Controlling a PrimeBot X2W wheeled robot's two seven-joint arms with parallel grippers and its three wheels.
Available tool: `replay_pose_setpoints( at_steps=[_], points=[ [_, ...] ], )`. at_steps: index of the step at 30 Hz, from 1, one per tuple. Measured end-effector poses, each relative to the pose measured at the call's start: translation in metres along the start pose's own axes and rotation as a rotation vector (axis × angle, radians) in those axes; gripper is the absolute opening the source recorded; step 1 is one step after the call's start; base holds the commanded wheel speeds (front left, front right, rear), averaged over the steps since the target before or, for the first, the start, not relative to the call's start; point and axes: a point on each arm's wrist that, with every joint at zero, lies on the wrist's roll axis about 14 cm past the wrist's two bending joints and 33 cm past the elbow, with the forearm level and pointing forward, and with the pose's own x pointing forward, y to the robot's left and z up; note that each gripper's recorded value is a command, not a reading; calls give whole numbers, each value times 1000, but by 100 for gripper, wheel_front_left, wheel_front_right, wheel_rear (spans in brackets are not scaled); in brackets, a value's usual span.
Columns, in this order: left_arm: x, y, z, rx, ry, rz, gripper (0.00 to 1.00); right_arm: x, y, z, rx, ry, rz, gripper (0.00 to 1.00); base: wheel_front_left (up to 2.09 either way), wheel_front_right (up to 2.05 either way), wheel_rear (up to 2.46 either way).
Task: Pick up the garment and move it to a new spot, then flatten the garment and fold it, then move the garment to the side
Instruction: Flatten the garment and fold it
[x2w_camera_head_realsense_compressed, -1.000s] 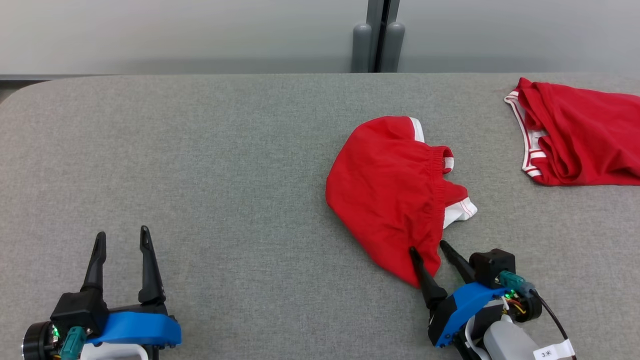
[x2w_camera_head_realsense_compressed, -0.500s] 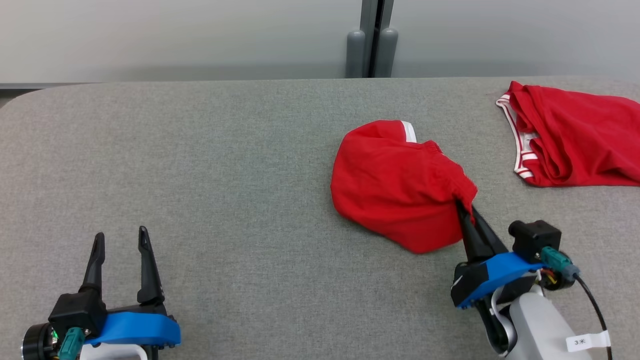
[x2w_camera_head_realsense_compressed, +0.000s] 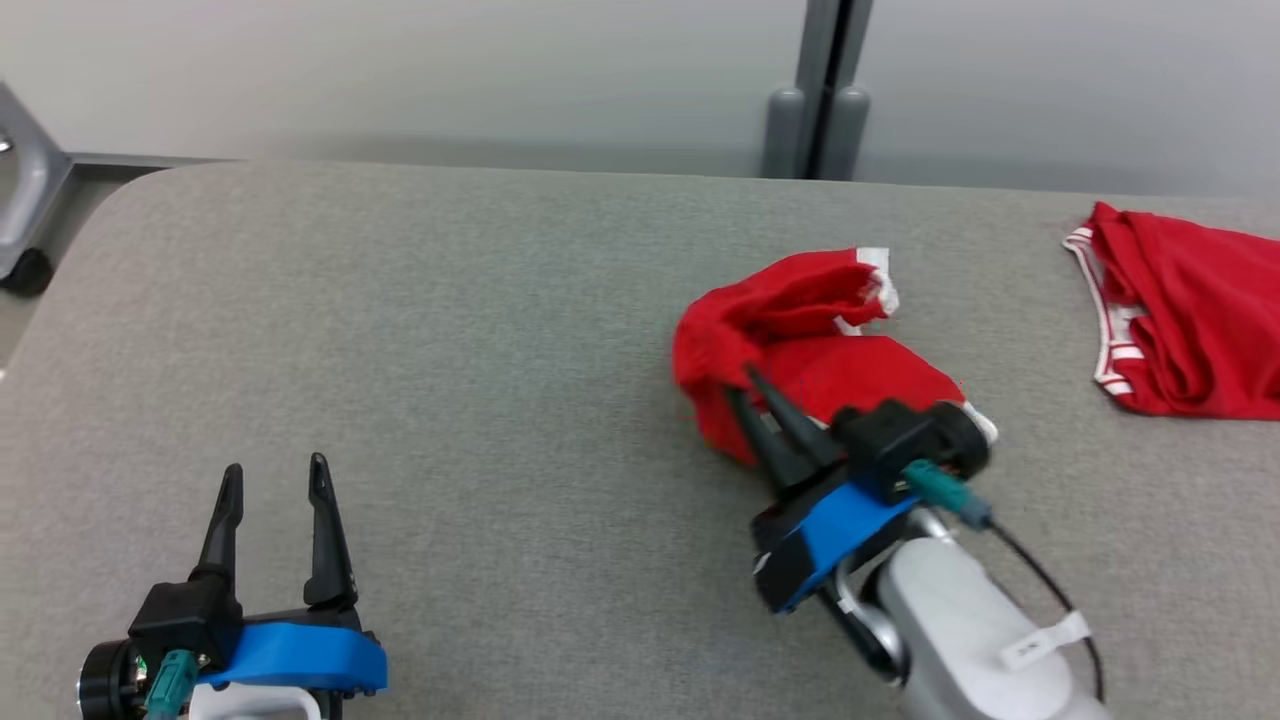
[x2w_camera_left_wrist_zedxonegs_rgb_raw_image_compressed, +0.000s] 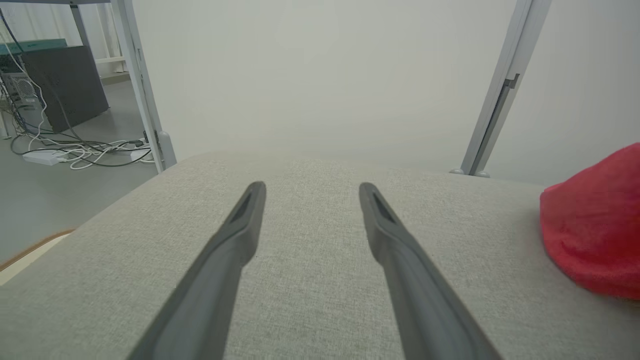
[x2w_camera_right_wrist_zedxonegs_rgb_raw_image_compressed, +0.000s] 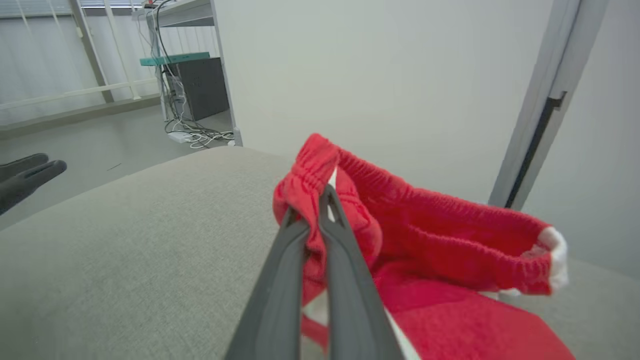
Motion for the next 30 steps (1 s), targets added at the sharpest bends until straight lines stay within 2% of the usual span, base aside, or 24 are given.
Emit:
replay_pose_setpoints(
  at_steps=[5,11,12,13,14,18,23,30],
  points=[
    [-5,12,3,-6,-5,32,100,11,80,-21,16,71,254,0,0,0,0],
    [-14,25,-5,-12,20,78,100,-16,157,-66,28,226,513,0,0,0,0],
    [-15,26,-6,-14,23,82,100,-22,165,-74,24,254,544,13,0,0,0],
    [-15,27,-7,-15,26,86,100,-27,170,-79,34,274,561,50,0,0,0],
    [-16,28,-8,-16,29,89,100,-30,174,-83,37,288,575,100,0,0,0],
    [-12,28,-10,-18,35,90,100,-34,166,-93,57,320,549,100,0,0,0],
    [-4,17,-12,-17,37,59,100,-25,134,-91,52,305,444,100,0,0,0],
    [8,4,-8,-12,20,19,100,-12,55,-65,5,213,223,100,0,0,0]
  ],
)
